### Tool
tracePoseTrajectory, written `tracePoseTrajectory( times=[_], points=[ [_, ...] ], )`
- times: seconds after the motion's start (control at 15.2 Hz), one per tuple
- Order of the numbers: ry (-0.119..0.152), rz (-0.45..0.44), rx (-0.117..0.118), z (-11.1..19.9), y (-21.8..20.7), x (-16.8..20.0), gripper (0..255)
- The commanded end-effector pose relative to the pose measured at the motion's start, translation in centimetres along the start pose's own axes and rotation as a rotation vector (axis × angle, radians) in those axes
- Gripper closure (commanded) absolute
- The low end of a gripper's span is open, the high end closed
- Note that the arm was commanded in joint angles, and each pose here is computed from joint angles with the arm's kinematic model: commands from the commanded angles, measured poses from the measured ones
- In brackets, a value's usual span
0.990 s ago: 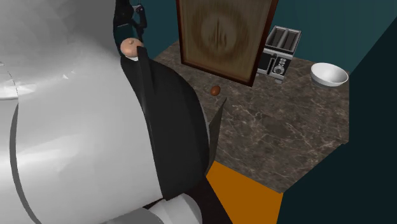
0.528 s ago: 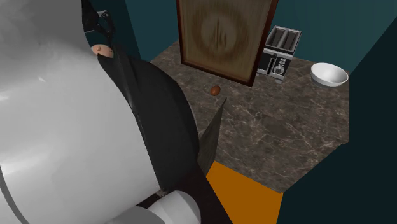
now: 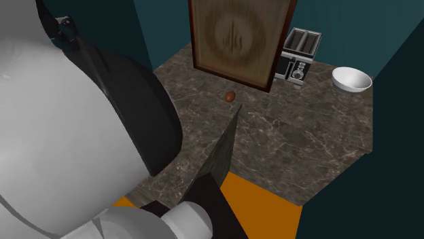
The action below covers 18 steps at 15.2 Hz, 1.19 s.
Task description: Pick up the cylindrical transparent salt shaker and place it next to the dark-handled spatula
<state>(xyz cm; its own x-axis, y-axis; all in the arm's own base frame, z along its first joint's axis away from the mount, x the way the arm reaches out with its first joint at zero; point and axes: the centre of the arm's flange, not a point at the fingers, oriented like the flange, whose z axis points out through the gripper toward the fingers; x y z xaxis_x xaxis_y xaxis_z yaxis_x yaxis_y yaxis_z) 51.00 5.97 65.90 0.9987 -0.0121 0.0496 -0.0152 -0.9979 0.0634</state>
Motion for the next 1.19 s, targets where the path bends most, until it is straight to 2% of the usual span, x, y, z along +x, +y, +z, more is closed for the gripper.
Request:
tracePoseTrajectory(
  times=[0.0,0.2,1.12],
  points=[
    [0.0,0.001,0.0,-0.1,-2.8,-0.1,255],
    [0.0,0.001,0.0,-0.3,-6.5,0.2,255],
    [0.0,0.001,0.0,7.0,-7.0,-0.2,255]
  ],
)
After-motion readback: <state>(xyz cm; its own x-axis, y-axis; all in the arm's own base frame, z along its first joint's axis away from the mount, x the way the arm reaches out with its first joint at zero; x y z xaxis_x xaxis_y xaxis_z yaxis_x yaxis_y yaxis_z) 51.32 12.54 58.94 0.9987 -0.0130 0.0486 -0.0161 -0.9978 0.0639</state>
